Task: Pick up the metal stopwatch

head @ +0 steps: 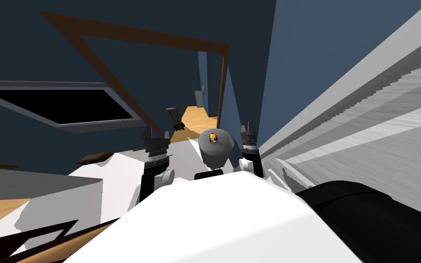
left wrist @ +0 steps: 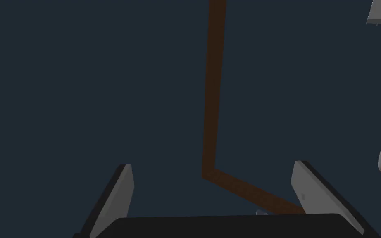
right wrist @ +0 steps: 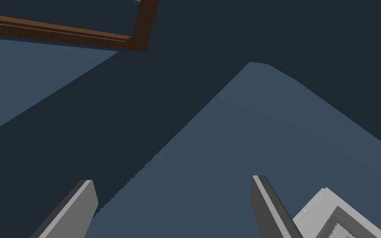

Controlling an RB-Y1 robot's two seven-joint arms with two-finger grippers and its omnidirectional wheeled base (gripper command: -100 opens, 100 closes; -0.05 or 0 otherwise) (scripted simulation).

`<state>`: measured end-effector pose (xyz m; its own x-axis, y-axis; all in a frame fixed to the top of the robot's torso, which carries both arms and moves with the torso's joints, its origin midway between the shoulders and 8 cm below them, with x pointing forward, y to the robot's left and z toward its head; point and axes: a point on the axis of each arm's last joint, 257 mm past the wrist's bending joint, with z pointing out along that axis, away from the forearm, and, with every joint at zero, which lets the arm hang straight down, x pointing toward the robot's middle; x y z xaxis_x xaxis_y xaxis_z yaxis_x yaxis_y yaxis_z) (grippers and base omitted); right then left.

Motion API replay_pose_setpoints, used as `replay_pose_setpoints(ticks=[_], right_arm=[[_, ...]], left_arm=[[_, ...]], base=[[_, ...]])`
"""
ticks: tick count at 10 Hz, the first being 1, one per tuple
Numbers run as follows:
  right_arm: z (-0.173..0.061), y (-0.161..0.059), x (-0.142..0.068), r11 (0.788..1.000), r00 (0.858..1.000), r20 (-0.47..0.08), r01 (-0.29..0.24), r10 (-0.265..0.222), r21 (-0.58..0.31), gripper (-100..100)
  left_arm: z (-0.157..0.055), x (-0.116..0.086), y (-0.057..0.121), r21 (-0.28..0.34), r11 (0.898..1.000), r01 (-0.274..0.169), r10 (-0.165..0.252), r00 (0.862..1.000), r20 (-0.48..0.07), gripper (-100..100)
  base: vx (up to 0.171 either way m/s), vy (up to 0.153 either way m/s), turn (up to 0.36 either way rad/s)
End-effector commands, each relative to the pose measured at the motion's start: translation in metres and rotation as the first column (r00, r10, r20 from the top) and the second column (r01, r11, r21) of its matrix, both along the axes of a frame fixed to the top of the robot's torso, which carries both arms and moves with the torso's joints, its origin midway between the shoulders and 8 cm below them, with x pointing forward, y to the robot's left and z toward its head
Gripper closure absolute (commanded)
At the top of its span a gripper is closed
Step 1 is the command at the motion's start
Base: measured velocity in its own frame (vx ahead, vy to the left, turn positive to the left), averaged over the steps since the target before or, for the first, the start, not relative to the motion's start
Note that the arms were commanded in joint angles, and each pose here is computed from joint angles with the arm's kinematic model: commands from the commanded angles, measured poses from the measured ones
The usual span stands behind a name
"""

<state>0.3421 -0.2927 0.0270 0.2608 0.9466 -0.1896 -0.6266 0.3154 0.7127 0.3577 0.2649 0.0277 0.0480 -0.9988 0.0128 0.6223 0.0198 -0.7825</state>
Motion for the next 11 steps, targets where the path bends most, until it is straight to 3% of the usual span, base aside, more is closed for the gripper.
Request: replay_pose_setpoints(ticks=[1,7,11], right_arm=[[-0.006,0.009,0.004,0.999,1.0,-0.012,-0.029,0.028,-0.04,-100],[-0.046,0.032,0.019,0.984,0.991,-0.086,-0.112,0.101,-0.141,-100],[-0.101,0.05,0.03,0.953,0.97,-0.194,-0.192,0.147,-0.236,-100]], left_arm=[[0.0,0.0,0.0,0.0,1.0,0.0,0.0,1.0,0.0,0],[0.0,0.0,0.0,0.0,1.0,0.0,0.0,1.0,0.0,0],[0.0,0.0,0.0,0.0,1.0,0.0,0.0,1.0,0.0,0]], base=[[-0.09,0.003,0.247],[-0.167,-0.033,0.231],[-0.113,-0.046,0.322]])
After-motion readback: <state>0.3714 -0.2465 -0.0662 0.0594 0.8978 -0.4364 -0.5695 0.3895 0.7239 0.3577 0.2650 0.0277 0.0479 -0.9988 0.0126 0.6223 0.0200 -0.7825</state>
